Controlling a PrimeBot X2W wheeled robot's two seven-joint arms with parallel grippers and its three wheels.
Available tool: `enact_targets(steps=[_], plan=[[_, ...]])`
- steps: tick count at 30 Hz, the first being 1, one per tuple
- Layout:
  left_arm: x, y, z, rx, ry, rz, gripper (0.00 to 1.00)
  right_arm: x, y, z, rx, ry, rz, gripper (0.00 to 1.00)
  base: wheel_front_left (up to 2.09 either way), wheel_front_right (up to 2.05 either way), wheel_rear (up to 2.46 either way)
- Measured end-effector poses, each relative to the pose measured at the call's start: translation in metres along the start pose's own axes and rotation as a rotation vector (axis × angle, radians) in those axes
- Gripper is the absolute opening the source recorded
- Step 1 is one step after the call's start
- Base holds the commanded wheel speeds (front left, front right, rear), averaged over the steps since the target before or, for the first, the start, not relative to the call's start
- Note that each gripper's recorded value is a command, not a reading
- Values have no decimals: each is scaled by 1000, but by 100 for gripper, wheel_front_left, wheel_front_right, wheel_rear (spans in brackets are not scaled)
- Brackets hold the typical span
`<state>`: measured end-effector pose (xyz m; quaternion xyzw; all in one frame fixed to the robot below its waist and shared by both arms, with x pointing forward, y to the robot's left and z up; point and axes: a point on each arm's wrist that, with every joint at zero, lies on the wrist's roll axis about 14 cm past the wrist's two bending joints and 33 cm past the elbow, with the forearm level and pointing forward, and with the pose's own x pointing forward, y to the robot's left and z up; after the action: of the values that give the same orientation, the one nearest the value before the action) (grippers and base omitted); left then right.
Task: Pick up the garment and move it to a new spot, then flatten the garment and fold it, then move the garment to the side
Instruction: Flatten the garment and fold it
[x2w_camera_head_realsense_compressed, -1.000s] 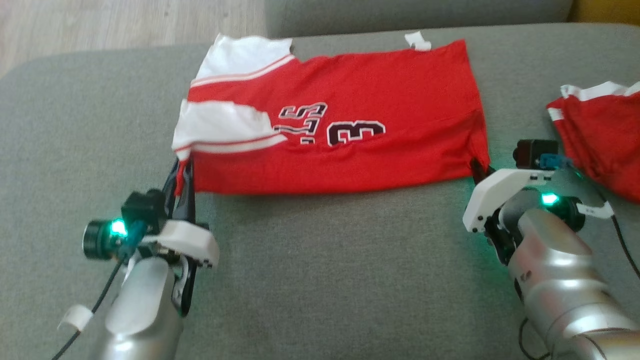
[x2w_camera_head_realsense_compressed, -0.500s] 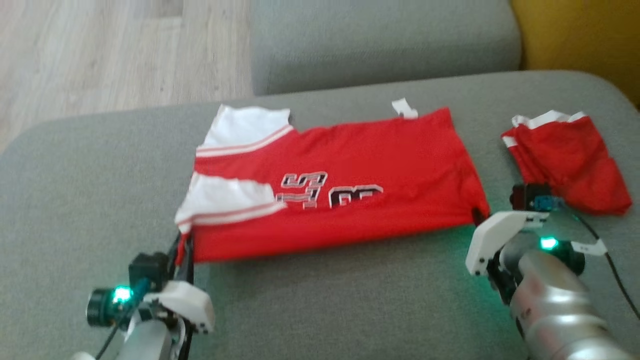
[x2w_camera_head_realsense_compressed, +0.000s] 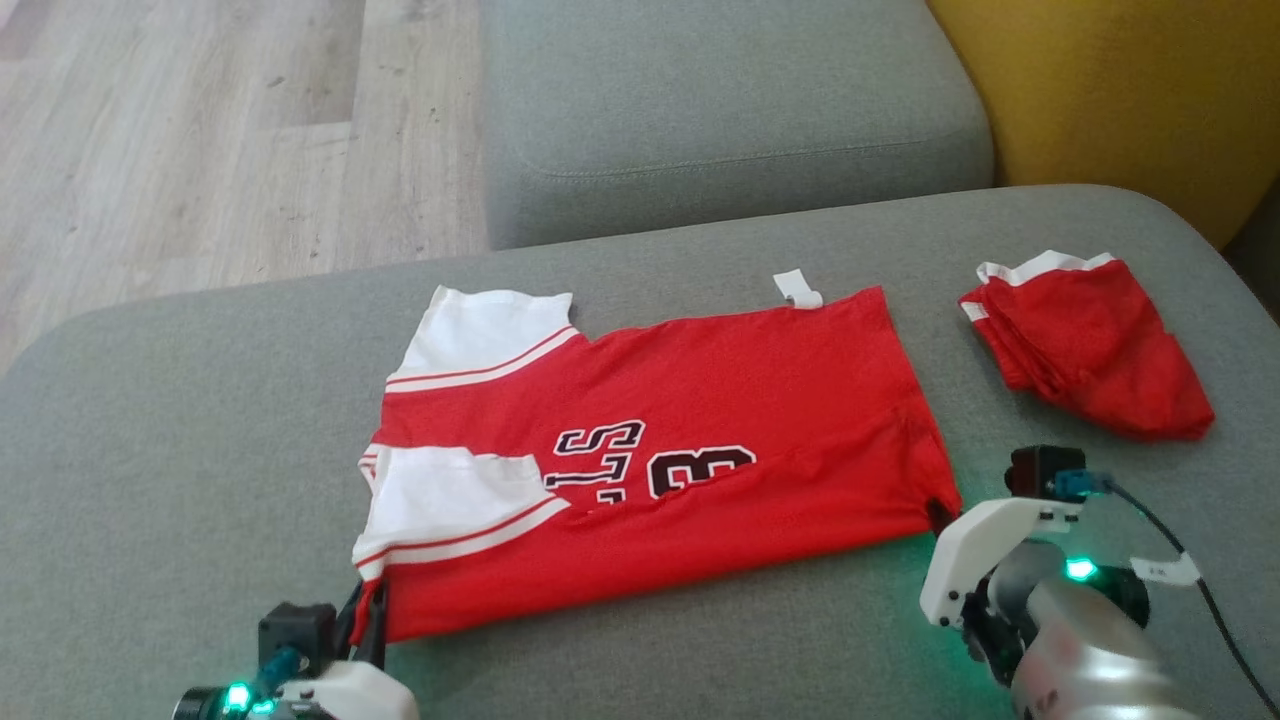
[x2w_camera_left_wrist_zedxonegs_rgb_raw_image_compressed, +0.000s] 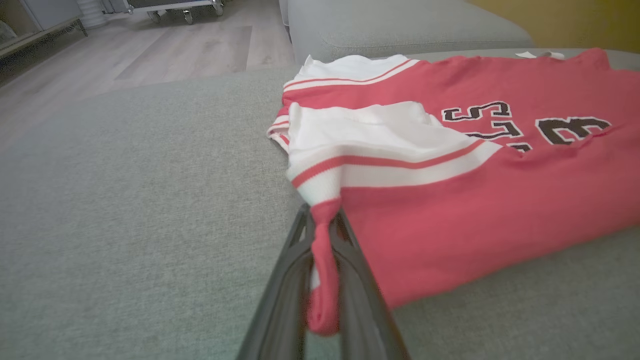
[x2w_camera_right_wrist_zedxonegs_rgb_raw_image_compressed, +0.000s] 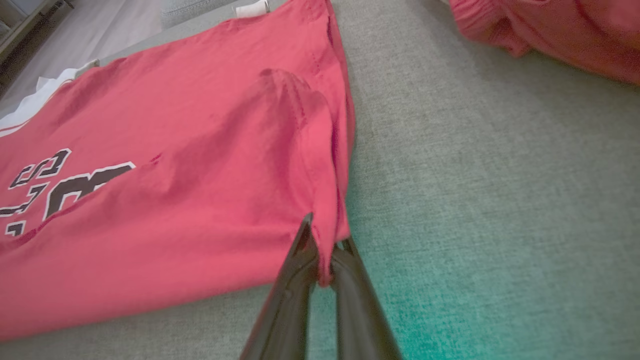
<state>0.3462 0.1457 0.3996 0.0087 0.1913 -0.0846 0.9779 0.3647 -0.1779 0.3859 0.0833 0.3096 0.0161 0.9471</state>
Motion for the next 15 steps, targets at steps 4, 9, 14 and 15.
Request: enact_targets(steps=[4,9,14,15], plan=[[-3,-4,-1,3,3,-5,0,-3,4,-1,14,-41,19,78,0,0,0],[-2,-2,10,8,-44,25,100,-8,7,13,15,-169,32,100,0,0,0],[-1,4,52,-22,-233,58,100,-14,13,52,14,-366,55,100,0,0,0],[-1,4,60,-27,-265,59,100,-16,15,62,11,-405,62,100,0,0,0]])
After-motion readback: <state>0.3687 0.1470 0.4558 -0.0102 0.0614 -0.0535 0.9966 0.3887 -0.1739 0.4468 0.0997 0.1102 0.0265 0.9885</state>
